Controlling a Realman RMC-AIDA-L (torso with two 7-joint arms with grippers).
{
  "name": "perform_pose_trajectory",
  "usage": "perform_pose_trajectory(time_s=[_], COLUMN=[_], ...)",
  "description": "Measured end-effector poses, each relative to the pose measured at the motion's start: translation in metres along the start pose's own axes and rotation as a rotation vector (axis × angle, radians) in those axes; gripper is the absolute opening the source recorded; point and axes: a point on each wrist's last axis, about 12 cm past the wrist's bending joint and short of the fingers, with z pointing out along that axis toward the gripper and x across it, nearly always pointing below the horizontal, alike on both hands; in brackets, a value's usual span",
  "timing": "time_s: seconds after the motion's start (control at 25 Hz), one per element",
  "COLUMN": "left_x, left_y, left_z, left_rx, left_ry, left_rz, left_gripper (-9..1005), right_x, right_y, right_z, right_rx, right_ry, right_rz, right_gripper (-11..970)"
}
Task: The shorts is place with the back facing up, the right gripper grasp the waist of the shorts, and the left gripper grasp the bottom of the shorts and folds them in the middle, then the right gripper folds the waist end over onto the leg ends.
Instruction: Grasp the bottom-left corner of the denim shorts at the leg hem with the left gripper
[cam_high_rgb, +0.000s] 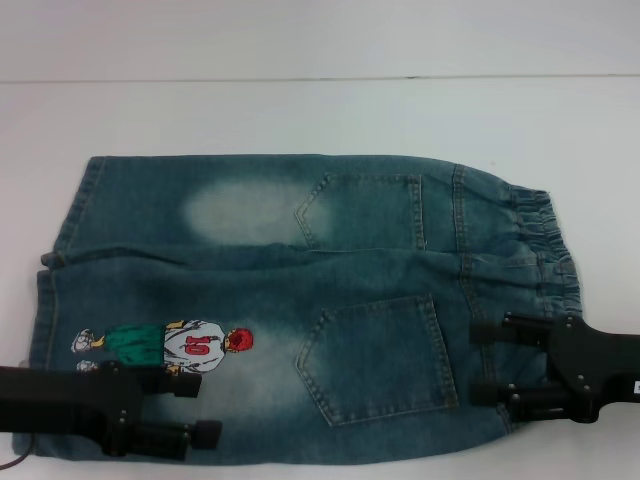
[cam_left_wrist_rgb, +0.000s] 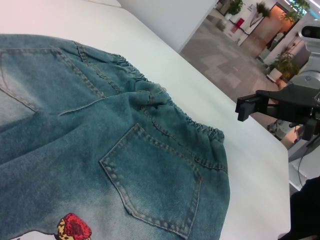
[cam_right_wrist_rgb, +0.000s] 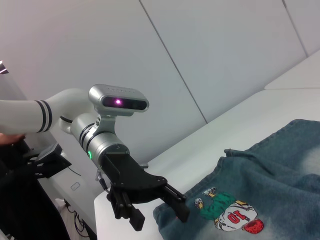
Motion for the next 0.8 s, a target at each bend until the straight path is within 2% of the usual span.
perform_pose_trajectory(time_s=[0.52, 0.8], left_x=[0.0, -0.004], left_y=[0.001, 0.008], left_z=[0.001, -0.011], left_rx=[-0.008, -0.081], left_ry=[0.0, 0.004], left_rz=[0.0, -0.007], left_gripper=[903, 903], right_x=[0.0, 0.0], right_y=[0.0, 0.0], right_z=[0.0, 0.0], right_rx=[0.002, 0.002], right_ry=[0.0, 0.0], right_rz=[0.0, 0.0], right_gripper=[928, 928])
